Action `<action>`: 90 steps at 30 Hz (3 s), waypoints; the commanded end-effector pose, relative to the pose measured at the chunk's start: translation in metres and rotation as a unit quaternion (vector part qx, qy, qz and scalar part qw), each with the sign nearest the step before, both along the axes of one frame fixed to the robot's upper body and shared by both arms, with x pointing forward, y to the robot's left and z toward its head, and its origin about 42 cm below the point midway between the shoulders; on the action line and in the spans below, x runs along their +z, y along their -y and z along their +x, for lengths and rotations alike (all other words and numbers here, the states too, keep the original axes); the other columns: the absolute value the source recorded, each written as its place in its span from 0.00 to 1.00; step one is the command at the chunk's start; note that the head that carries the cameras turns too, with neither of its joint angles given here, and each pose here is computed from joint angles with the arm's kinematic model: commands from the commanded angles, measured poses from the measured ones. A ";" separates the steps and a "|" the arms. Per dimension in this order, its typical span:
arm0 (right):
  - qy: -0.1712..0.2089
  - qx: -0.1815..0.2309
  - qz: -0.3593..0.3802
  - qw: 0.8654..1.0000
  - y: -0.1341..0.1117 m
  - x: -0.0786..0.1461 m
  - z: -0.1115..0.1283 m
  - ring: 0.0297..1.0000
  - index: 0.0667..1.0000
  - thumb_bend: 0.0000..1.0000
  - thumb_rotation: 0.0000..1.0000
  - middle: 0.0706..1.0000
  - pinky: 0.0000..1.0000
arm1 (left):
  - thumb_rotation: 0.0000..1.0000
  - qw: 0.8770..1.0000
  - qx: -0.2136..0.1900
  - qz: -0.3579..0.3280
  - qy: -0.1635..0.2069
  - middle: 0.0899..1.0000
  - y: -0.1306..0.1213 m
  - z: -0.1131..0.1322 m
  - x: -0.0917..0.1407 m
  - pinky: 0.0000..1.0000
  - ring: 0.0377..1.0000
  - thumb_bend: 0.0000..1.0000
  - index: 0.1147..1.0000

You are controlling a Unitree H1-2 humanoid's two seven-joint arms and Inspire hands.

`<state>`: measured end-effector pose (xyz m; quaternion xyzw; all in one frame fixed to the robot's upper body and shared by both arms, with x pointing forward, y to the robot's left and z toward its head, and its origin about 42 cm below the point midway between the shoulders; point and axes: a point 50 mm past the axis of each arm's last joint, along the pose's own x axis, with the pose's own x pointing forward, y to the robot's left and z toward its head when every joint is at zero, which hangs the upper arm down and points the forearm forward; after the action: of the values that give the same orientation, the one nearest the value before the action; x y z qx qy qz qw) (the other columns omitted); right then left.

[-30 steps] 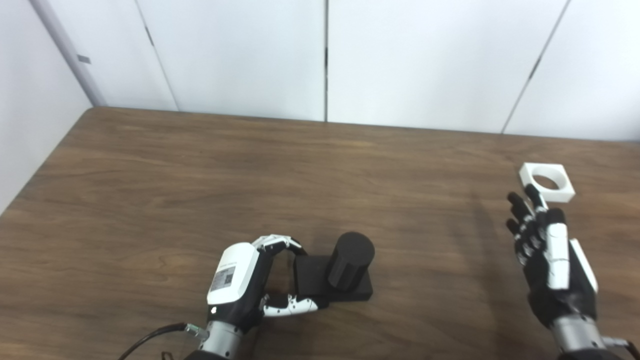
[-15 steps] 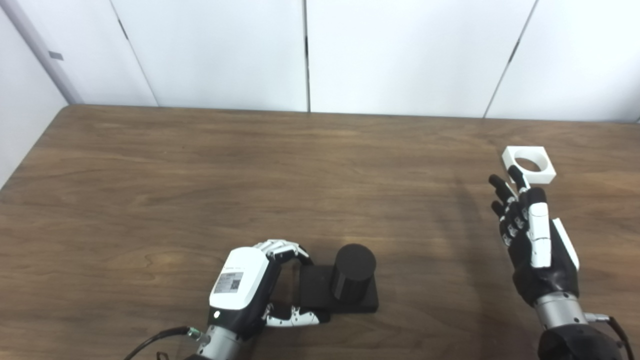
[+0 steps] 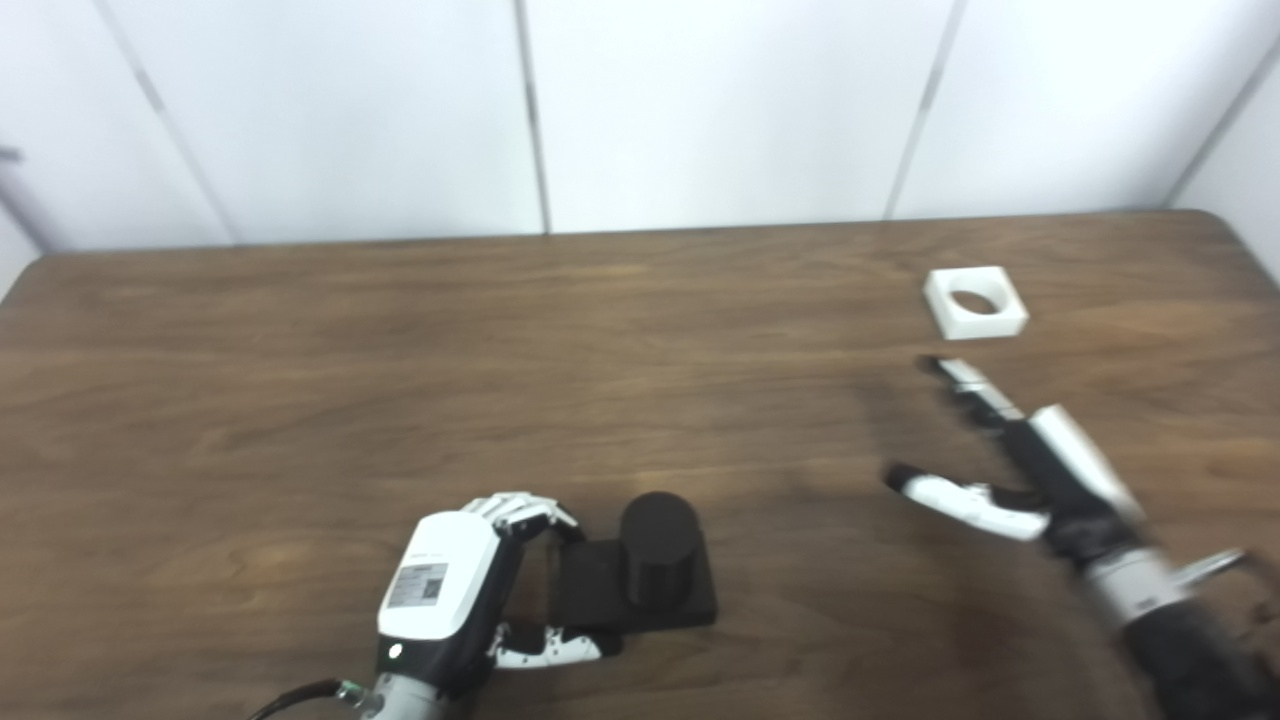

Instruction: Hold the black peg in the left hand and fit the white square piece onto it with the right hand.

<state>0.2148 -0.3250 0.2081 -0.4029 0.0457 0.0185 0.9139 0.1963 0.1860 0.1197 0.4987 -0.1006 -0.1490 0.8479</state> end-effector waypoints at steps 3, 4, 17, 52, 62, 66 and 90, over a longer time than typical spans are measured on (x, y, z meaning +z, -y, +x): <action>0.049 0.033 -0.079 0.995 0.007 0.044 0.038 1.00 0.92 0.83 0.24 1.00 0.96 | 0.05 0.999 -0.027 0.008 -0.046 0.68 0.004 -0.010 -0.018 0.72 0.74 0.52 0.42; 0.046 0.037 -0.095 0.994 0.011 0.048 0.047 1.00 0.92 0.85 0.21 1.00 0.96 | 0.05 0.999 -0.026 0.006 -0.045 0.67 0.004 -0.010 -0.018 0.72 0.74 0.52 0.42; 0.009 0.028 -0.235 0.972 0.040 0.059 0.125 1.00 0.90 0.89 0.19 1.00 1.00 | 0.05 0.999 -0.024 0.003 -0.043 0.67 -0.002 -0.011 -0.025 0.70 0.74 0.52 0.42; -0.058 0.015 -0.351 0.935 0.041 0.053 0.243 1.00 0.84 0.87 0.21 0.97 0.98 | 0.05 0.999 -0.028 -0.004 -0.041 0.67 -0.004 -0.020 -0.024 0.70 0.75 0.52 0.42; -0.062 0.023 -0.364 0.929 0.040 0.054 0.244 0.97 0.71 0.84 0.17 0.91 0.91 | 0.05 0.999 -0.027 -0.005 -0.038 0.67 -0.001 -0.020 -0.020 0.71 0.74 0.52 0.42; -0.064 0.021 -0.365 0.929 0.041 0.052 0.245 0.95 0.63 0.84 0.16 0.89 0.88 | 0.05 0.999 -0.028 -0.003 -0.036 0.67 0.000 -0.020 -0.018 0.71 0.74 0.52 0.42; -0.054 0.054 -0.366 0.927 0.047 0.040 0.234 0.84 0.45 0.52 0.13 0.76 0.74 | 0.05 0.999 -0.025 -0.008 -0.031 0.66 0.003 -0.019 -0.017 0.69 0.73 0.52 0.42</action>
<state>0.4457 -0.3655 0.2241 -0.7014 0.1055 0.0890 0.6993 0.1883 0.1854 0.1159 0.4833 -0.1252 -0.1514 0.8531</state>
